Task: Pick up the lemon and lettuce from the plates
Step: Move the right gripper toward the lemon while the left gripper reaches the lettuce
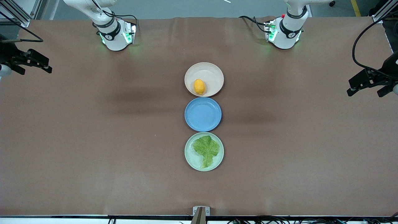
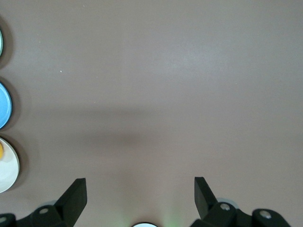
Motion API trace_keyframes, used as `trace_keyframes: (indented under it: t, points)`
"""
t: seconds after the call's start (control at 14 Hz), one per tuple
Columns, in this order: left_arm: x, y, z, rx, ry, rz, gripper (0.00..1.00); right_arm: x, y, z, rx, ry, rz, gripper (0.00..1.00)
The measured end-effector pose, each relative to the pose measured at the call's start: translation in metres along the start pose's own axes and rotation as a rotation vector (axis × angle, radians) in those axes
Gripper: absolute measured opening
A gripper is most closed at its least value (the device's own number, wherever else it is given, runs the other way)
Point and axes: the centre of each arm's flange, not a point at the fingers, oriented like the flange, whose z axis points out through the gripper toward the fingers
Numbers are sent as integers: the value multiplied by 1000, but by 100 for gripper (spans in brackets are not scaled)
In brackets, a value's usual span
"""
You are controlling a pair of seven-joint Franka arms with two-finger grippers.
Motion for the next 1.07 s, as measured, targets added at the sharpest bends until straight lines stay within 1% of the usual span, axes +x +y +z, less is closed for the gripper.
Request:
trace_keyframes:
  t: [0.36, 0.5, 0.64, 0.71, 0.86, 0.93, 1.07]
  points:
    - [0, 0, -1, 0, 2, -1, 100, 0, 1, 0, 0, 1, 5, 100]
    - [-2, 1, 3, -1, -23, 1, 100, 0, 1, -1, 0, 2, 9, 100]
    - [0, 20, 20, -11, -65, 26, 100, 2, 1, 1, 1, 0, 9, 100]
    - [3, 44, 38, -16, -97, 32, 100, 7, 1, 8, 1, -11, 7, 100]
    - [8, 113, 94, -13, -179, 15, 100, 28, -2, 34, 0, -35, 1, 100]
    - [13, 154, 130, -10, -198, -3, 100, 42, -6, 53, -2, -54, -7, 100]
    - [19, 224, 203, -13, -189, -70, 100, 69, -23, 98, 9, -109, -34, 100]
